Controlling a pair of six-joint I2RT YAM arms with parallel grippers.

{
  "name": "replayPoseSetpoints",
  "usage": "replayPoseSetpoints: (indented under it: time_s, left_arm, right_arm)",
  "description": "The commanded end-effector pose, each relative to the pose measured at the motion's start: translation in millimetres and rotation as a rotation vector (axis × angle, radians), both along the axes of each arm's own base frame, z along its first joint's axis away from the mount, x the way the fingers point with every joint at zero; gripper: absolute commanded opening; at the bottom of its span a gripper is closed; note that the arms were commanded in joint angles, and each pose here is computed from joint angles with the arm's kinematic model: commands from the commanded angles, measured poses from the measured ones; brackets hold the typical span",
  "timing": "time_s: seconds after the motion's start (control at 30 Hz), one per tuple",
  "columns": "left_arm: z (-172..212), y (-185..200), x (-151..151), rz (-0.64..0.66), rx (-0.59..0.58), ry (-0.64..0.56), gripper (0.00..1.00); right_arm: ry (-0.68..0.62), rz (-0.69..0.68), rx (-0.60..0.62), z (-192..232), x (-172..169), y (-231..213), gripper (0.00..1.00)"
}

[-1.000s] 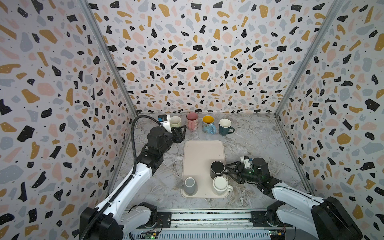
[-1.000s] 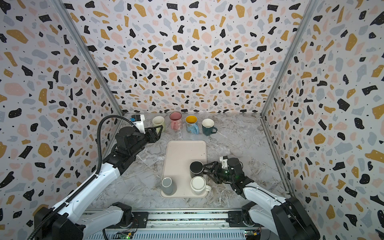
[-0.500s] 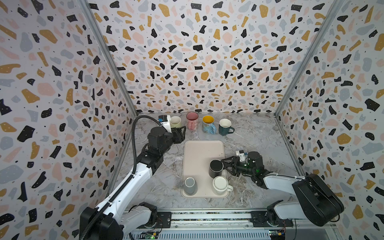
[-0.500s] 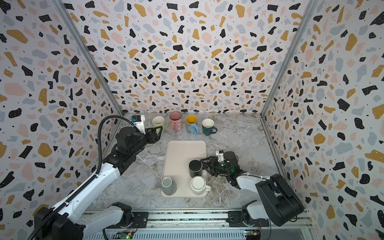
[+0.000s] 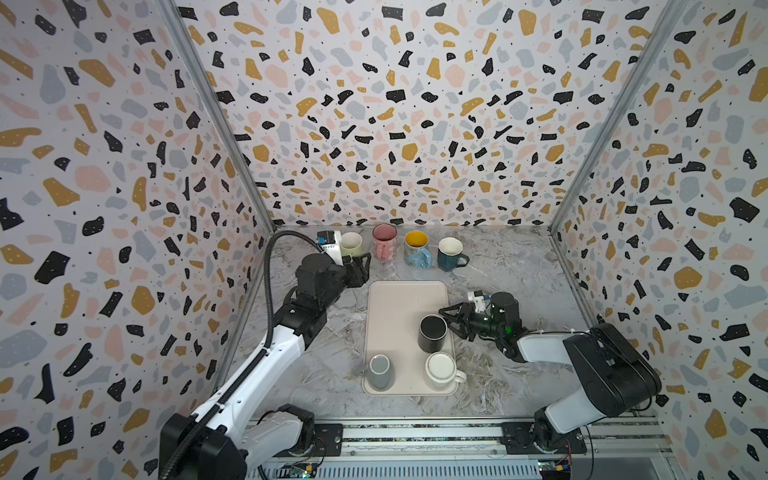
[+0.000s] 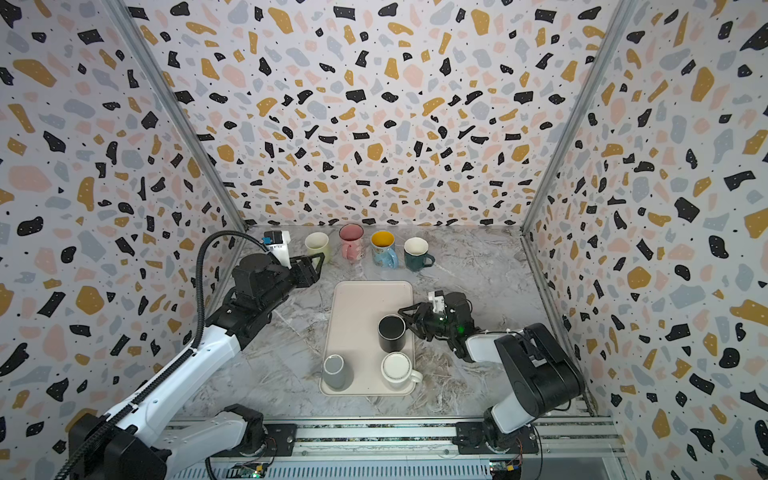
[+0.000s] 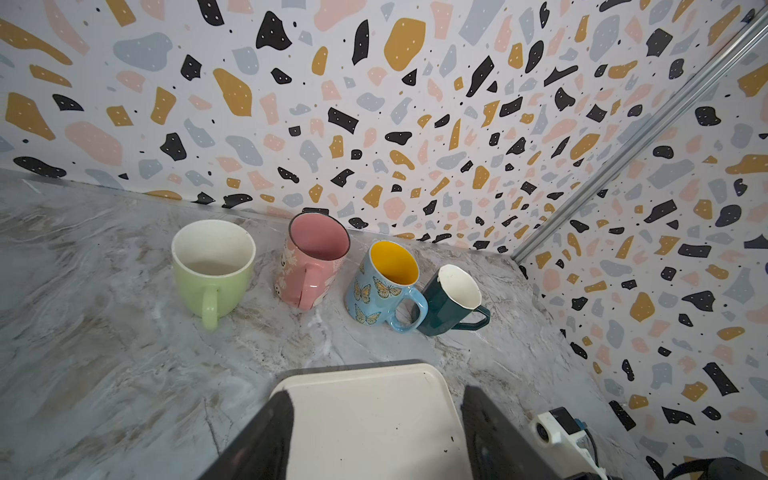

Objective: Turn the mug right side up
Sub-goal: 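Grasp the black mug by its handle with the right gripper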

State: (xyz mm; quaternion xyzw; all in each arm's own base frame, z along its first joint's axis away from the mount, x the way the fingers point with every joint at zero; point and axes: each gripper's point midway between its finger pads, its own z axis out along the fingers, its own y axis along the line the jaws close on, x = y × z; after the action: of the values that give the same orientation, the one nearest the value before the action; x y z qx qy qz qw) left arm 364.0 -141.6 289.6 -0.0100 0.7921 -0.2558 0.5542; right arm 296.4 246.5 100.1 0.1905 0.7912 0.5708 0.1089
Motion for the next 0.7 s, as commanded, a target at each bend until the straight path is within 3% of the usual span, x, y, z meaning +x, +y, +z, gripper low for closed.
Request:
replayPoseSetpoints:
  time_s: [0.0, 0.3, 0.67]
  left_arm:
    - [4, 4, 4, 0.015, 0.021, -0.022, 0.66]
    - [3, 5, 6, 0.022, 0.036, -0.019, 0.66]
    - [3, 7, 7, 0.029, 0.045, -0.017, 0.66]
  right_arm:
    - [-0.056, 0.022, 0.033, 14, 8, 6, 0.46]
    - [-0.054, 0.033, 0.044, 9, 18, 12, 0.38]
    - [-0.058, 0.048, 0.082, 8, 28, 20, 0.19]
